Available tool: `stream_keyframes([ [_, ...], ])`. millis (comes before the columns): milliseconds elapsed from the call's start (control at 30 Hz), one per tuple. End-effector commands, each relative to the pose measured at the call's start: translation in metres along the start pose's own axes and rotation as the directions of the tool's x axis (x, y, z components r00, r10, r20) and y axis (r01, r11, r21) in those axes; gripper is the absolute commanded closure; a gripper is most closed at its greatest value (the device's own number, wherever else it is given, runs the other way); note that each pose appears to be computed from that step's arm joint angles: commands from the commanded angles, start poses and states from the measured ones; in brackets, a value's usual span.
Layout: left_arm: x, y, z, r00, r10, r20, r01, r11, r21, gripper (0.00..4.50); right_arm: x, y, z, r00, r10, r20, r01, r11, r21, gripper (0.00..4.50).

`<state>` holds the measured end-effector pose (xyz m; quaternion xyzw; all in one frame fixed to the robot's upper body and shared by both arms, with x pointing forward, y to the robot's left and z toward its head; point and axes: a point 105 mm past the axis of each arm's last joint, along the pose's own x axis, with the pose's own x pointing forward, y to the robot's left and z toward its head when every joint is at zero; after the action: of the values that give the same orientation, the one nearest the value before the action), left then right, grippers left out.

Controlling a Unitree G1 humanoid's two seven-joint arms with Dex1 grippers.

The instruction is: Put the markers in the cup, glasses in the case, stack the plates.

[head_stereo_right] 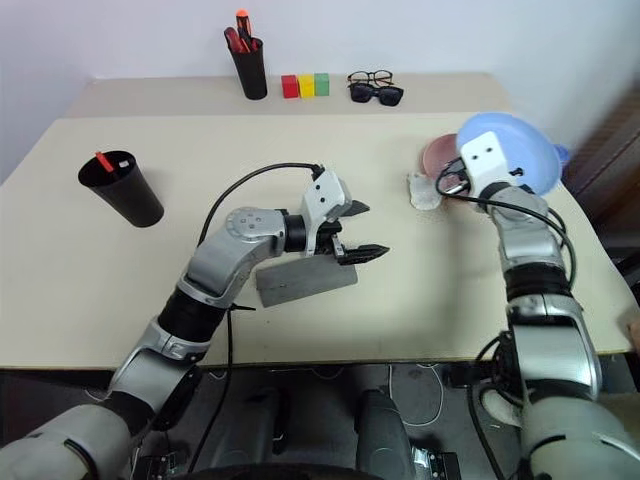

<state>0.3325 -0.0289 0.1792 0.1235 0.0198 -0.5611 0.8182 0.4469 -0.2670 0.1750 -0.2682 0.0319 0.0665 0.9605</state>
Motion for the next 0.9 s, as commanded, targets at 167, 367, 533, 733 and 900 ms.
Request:
stream_keyframes([
  [167, -0.017, 0.009, 0.004, 0.991, 0.132, 0.012, -0.132, 0.991, -0.028, 0.0, 0.018, 0.007, 0.027, 0.998, 0.003, 0.06, -0.002, 1.0, -0.023, 3.52],
  [367, -0.027, 0.012, -0.001, 0.986, 0.164, -0.009, -0.164, 0.985, -0.042, 0.0, 0.018, 0.003, 0.037, 0.993, -0.011, 0.115, 0.004, 0.998, 0.063, 1.03],
  [533, -0.03, 0.017, -0.005, 0.984, 0.179, -0.018, -0.179, 0.982, -0.052, 0.0, 0.012, 0.022, 0.02, 0.986, 0.103, 0.129, -0.126, 0.974, 0.186, 1.03],
  [733, -0.03, 0.021, -0.005, 0.984, 0.178, -0.021, -0.179, 0.983, -0.048, 0.0, 0.004, 0.047, -0.011, 0.985, 0.154, 0.077, -0.169, 0.948, 0.268, 1.03],
  [900, -0.032, 0.024, -0.004, 0.983, 0.183, -0.025, -0.184, 0.982, -0.042, 0.0, -0.001, 0.064, -0.033, 0.985, 0.169, 0.026, -0.169, 0.941, 0.294, 1.03],
])
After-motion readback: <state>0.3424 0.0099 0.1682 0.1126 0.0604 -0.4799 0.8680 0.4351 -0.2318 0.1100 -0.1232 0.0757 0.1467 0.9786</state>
